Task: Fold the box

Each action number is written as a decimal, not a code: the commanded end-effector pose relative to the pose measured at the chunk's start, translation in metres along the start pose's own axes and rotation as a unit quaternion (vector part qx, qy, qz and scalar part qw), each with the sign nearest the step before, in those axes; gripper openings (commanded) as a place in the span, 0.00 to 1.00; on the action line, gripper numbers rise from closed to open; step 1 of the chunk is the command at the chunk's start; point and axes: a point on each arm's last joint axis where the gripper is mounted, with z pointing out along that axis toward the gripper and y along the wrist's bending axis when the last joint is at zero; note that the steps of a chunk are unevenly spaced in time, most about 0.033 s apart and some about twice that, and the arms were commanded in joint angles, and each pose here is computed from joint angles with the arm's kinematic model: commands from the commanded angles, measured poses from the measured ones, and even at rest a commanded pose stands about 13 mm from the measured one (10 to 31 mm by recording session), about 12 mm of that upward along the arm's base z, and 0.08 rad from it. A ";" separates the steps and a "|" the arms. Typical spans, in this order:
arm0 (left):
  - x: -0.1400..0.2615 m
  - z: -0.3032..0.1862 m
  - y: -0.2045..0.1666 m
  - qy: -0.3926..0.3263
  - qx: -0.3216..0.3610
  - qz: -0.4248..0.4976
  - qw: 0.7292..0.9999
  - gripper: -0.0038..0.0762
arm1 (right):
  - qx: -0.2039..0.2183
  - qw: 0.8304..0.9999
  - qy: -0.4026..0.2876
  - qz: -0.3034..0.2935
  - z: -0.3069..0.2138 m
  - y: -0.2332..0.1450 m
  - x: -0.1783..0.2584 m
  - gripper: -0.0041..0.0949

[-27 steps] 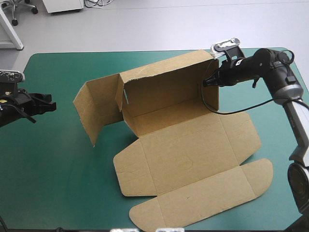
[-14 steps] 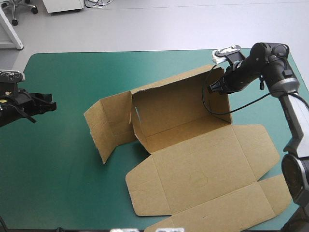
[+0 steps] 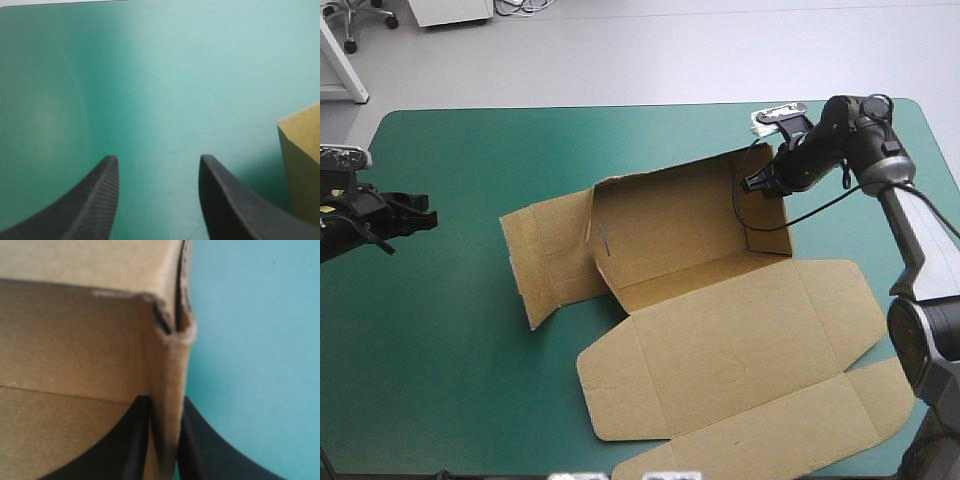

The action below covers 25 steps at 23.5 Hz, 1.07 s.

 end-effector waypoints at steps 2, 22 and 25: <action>-0.014 -0.013 -0.005 -0.053 -0.002 -0.003 0.999 0.49 | 0.011 0.996 -0.083 -0.011 -0.030 0.003 -0.012 0.45; -0.013 -0.007 -0.005 -0.048 0.015 -0.008 0.999 0.49 | 0.017 0.970 -0.243 -0.025 -0.027 0.018 0.040 0.60; -0.013 -0.007 -0.005 -0.048 0.015 -0.008 0.999 0.49 | 0.016 0.974 -0.225 -0.028 -0.012 0.014 0.040 0.67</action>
